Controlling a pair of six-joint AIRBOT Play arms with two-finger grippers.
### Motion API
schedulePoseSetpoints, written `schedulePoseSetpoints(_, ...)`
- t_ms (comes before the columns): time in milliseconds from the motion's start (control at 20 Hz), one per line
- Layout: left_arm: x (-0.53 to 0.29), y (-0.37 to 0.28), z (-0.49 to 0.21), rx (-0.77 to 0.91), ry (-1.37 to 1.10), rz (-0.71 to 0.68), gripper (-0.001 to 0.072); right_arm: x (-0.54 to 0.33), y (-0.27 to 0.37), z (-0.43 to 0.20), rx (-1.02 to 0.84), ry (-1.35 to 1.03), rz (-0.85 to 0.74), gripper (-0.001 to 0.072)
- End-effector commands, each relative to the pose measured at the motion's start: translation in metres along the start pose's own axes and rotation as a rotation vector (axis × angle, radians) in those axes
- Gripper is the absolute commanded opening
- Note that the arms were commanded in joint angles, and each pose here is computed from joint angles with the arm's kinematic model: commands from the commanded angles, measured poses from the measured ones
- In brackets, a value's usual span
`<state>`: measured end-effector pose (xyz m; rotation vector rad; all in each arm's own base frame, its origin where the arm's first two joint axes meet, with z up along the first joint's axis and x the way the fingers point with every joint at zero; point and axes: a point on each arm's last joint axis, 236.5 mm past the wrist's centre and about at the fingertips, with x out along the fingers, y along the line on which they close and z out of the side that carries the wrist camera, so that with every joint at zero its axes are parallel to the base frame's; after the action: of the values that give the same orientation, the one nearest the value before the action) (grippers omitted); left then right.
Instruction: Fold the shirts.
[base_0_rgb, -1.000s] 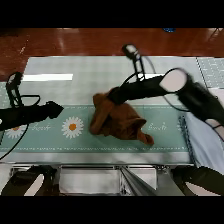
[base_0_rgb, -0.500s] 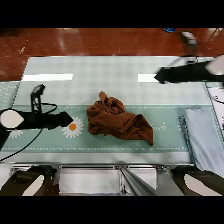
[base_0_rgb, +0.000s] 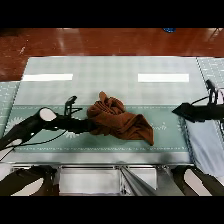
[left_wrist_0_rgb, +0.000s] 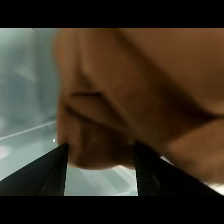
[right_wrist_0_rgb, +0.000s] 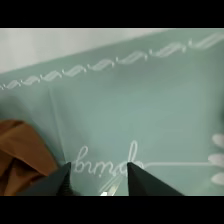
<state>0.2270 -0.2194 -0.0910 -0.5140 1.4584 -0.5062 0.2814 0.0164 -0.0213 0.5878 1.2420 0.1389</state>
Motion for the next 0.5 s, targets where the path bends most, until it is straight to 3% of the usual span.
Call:
schedulePoseSetpoints(0, 0.026, -0.012, -0.001, 0.006, 0.06, -0.005, 0.0507, 0.013, -0.007, -0.032, 0.047, 0.072, 0.019, 0.0405)
schedulePoseSetpoints(100, 0.027, -0.017, 0.009, -0.012, 0.052, -0.009, 0.048, 0.015, -0.007, -0.041, 0.049, 0.106, 0.021, 0.0405)
schedulePoseSetpoints(150, 0.027, -0.019, 0.012, -0.012, 0.049, -0.011, 0.0387, 0.017, -0.006, -0.048, 0.052, 0.125, 0.026, 0.0405)
schedulePoseSetpoints(300, 0.03, -0.019, 0.015, -0.013, 0.053, -0.01, 0.0018, 0.032, -0.004, -0.08, 0.036, 0.217, 0.026, 0.0405)
schedulePoseSetpoints(450, 0.031, -0.018, 0.015, -0.016, 0.057, -0.009, 0.0015, 0.047, -0.004, -0.109, 0.022, 0.292, 0.002, 0.0405)
